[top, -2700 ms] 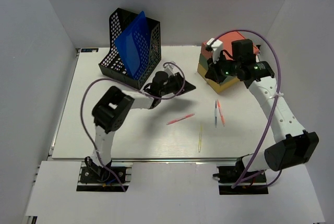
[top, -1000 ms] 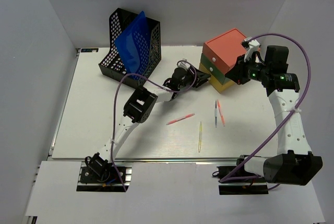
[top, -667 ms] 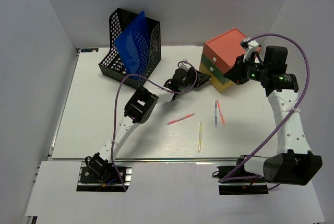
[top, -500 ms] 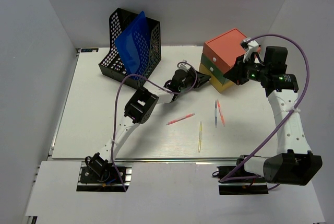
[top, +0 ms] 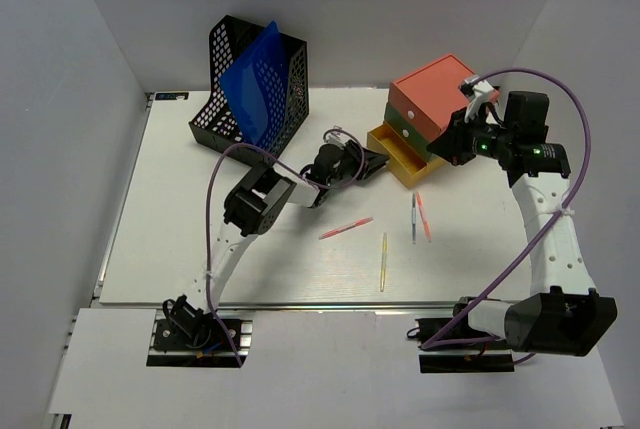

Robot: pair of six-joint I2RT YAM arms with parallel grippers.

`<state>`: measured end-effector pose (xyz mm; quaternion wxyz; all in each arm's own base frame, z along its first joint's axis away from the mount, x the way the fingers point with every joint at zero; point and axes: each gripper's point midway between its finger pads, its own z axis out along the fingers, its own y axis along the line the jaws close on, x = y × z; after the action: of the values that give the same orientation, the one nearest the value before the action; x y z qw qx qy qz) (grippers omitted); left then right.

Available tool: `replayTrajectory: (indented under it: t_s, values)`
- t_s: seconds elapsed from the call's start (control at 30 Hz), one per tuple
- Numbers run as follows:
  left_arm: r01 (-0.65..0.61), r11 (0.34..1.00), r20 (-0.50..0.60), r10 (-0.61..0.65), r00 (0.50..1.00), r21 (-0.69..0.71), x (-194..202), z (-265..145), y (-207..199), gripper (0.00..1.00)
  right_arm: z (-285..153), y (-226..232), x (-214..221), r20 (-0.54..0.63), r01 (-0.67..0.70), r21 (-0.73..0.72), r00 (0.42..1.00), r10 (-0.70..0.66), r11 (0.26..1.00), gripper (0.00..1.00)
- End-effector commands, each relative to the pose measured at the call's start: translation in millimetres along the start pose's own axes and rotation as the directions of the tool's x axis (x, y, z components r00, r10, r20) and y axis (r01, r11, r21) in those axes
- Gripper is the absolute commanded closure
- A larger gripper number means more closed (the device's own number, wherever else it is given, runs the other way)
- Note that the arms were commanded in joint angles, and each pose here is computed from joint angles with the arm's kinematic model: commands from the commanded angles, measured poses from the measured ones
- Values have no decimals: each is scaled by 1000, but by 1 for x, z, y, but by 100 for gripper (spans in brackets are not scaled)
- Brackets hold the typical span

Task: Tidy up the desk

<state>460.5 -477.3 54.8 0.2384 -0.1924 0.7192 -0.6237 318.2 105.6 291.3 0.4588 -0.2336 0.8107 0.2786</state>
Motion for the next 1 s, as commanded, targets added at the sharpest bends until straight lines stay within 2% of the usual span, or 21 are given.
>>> replayTrajectory:
  t_s: [0.0,0.1,0.2,0.23,0.27,0.37,0.43,0.6,0.77,0.83,0.97]
  values:
    - [-38,998,-9,39,999,54,0,-16,-36,81,-5,6,-6,35,36,-22,999,-35,999,100]
    - [-39,998,0,39,999,41,2,-27,-31,81,-4,7,-2,26,51,-30,998,-50,998,100]
    - [-40,998,11,40,999,43,-3,-34,-32,78,-4,7,5,7,67,-36,998,-67,997,81]
    - [-40,998,11,40,999,43,-3,-34,-33,73,-4,8,9,-1,73,-42,997,-73,996,70]
    - [-38,999,13,38,999,39,-7,-35,-32,57,-3,9,14,-16,71,-50,997,-72,996,64]
    - [-40,998,17,39,999,44,-8,-37,-39,42,-4,13,29,-61,79,-82,995,-85,993,51]
    - [-42,998,30,41,999,46,-14,-41,-44,36,-3,15,38,-97,82,-112,991,-93,990,46]
    - [-41,998,53,39,998,46,-31,-54,-52,33,-8,19,69,-187,108,-151,973,-136,983,47]
    - [-63,998,78,61,995,23,-41,-82,-56,33,-12,16,90,-228,162,-133,955,-190,978,64]
    - [-99,995,84,96,992,28,-44,-94,-70,36,-11,17,104,-264,157,-130,946,-186,979,69]
    - [-171,985,71,172,982,-24,-41,-123,-70,44,-8,9,139,-394,162,-90,900,-185,983,76]
